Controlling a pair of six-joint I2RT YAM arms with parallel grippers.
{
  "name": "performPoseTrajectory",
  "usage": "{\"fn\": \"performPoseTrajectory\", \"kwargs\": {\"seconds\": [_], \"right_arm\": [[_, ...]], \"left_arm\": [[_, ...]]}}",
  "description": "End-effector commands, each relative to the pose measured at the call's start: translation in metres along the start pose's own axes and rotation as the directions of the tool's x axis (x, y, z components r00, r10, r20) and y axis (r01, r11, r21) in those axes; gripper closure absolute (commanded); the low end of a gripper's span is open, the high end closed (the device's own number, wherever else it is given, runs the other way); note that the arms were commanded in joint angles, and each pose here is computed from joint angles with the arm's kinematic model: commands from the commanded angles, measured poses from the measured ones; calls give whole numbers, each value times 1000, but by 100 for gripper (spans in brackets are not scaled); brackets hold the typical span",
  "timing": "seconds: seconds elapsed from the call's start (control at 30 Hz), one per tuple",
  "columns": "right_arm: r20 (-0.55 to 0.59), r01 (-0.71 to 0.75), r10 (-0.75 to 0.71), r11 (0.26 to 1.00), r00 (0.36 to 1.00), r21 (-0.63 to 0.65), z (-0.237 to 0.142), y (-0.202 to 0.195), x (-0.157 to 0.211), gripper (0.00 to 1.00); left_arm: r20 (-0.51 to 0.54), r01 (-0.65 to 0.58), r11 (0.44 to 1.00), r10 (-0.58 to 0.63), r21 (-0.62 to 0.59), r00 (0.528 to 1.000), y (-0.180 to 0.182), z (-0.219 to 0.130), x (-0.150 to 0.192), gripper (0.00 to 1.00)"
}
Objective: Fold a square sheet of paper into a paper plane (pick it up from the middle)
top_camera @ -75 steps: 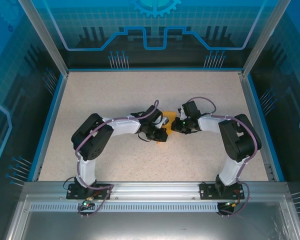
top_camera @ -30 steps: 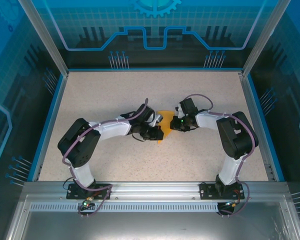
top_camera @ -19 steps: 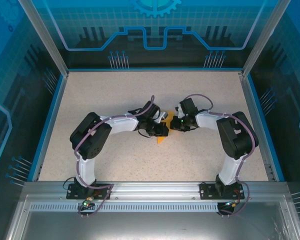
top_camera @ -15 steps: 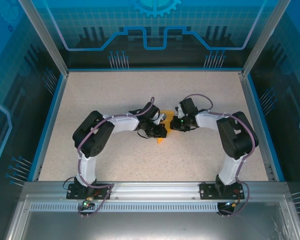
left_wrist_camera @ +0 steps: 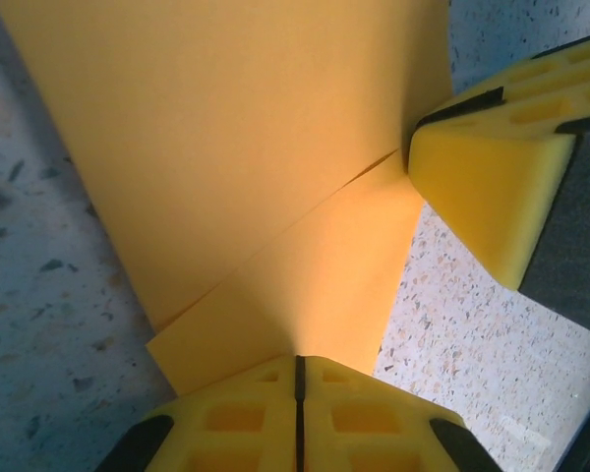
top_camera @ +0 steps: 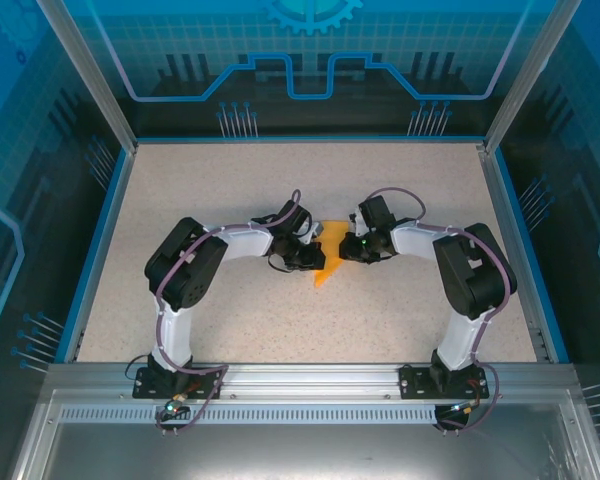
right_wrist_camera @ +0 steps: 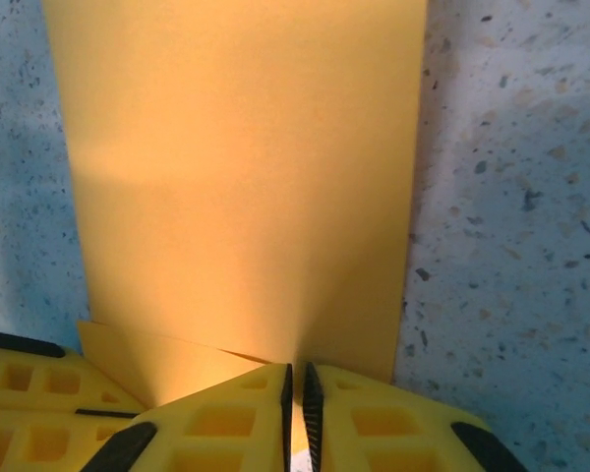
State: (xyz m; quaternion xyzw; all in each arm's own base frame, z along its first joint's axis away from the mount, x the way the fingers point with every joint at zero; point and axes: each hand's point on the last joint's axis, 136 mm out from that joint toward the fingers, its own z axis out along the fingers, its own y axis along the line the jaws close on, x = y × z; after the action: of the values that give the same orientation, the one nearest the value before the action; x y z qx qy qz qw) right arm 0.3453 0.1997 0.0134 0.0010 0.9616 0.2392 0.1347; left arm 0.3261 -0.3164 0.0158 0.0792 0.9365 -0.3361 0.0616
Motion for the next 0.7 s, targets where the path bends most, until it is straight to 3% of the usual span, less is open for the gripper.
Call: {"fn": "performPoseTrajectory", "kwargs": {"seconds": [0.0,0.27,0.57,0.67], "right_arm": [[-57,-32,35,998,998,46,-7,-11,19,78],[23,-124,125,991,992,-43,-36,-8,7,64],[-47,-192,189,979,981,-63,-17,-14,19,62],[-36,-186,183,977,982,-107,-15,-4,7,64]], "left_arm": [[-38,2,998,-4,-58,999,19,10,9,92],[-46,5,998,-8,-61,999,21,12,12,93],[-44,3,999,-5,-49,999,19,10,12,93],[-45,1,999,-3,-49,999,18,10,13,93]]}}
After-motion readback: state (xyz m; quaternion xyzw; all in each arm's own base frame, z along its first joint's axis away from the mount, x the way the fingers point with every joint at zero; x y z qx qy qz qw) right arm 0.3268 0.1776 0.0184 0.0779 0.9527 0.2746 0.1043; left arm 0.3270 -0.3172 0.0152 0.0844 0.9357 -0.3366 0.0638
